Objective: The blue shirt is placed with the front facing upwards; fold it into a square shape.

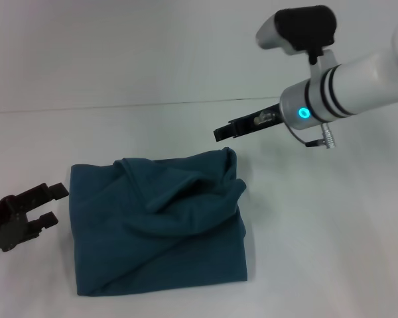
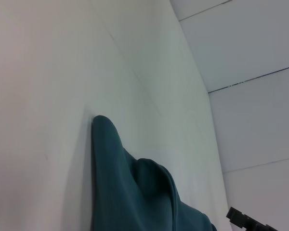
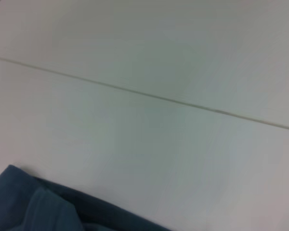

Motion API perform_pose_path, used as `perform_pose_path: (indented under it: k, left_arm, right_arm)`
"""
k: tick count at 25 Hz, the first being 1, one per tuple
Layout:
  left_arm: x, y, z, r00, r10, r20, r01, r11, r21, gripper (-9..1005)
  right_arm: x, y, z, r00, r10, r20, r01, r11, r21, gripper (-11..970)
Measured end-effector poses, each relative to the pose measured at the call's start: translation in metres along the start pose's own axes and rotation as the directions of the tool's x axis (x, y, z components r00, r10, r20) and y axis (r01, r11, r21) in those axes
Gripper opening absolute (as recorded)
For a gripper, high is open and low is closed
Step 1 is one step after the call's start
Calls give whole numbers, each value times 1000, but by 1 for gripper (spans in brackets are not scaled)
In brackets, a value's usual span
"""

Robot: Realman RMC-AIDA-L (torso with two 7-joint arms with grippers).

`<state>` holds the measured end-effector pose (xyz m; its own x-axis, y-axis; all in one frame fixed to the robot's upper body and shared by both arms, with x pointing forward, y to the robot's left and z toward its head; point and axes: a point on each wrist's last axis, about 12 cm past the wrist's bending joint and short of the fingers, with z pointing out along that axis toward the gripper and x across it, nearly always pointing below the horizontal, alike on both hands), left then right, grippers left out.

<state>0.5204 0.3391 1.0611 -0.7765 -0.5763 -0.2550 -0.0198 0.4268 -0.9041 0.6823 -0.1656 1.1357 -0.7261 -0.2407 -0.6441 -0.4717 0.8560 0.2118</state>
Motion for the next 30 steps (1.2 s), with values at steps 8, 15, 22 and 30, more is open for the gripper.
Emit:
perform_pose_path:
  k: [8, 15, 22, 30]
  left_arm:
    - [0, 0, 0, 1000, 1, 0, -1, 1000, -1, 846]
    - [-2, -2, 2, 1000, 7, -1, -7, 1000, 2, 846]
    - [-2, -2, 2, 1000, 7, -3, -7, 1000, 4, 845]
    - [-2, -1, 2, 1000, 4, 2, -4, 1000, -1, 845]
  right_arm:
    - [15, -2, -24, 990, 91, -107, -110, 974, -196, 728]
    - [28, 6, -49, 964, 119, -236, -198, 916, -348, 906]
    - [28, 2, -55, 940, 155, -303, -252, 915, -316, 940]
    - [27, -7, -61, 930, 182, -318, -276, 919, -281, 941]
